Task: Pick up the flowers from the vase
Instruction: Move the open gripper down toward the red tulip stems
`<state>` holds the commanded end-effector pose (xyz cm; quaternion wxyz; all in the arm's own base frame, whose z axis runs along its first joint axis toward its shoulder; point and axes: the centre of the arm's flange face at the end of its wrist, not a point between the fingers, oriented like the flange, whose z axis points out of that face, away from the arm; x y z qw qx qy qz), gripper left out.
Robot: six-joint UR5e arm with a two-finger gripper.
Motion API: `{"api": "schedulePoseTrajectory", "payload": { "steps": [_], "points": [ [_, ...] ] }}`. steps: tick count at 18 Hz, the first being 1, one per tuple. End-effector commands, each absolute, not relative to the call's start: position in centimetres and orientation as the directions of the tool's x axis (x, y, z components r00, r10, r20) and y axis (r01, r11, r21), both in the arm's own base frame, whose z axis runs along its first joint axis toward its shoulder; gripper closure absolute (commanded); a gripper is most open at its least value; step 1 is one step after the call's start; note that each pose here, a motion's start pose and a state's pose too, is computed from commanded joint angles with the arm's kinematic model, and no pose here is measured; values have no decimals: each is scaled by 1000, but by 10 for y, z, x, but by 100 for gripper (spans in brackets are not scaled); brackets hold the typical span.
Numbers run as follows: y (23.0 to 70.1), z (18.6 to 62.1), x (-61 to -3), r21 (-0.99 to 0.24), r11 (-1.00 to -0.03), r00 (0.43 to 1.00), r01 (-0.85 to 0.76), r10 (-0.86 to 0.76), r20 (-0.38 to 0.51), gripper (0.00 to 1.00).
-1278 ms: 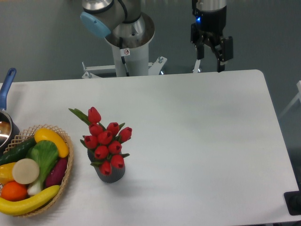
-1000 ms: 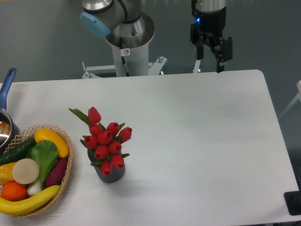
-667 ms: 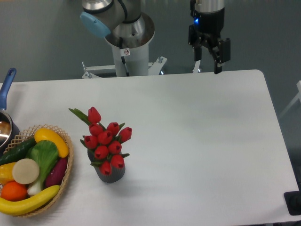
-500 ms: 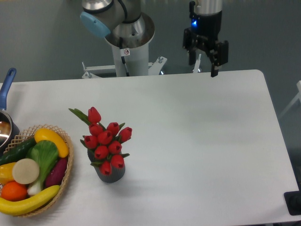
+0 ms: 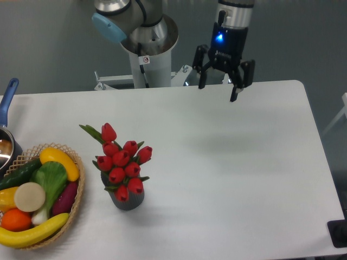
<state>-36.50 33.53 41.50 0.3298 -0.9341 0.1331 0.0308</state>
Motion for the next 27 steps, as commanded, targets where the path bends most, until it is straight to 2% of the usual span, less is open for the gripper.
{"api": "schedulePoseTrajectory", "payload": {
  "steps": [5, 8, 12, 15, 18, 22, 27],
  "points": [
    [369, 385, -356, -625, -726, 949, -287, -305, -82, 0],
    [385, 373, -357, -750, -623, 947, -222, -321, -14, 0],
    [399, 361, -362, -842, -515, 938, -158, -344, 34, 0],
    [409, 347, -367, -874, -462, 934, -150, -357, 29, 0],
    [432, 335, -357, -903, -415, 912, -114, -403, 70, 0],
    [447, 323, -349, -906, -409, 897, -108, -432, 88, 0],
    [460, 307, -341, -909, -391, 887, -145, -459, 56, 0]
  ]
}}
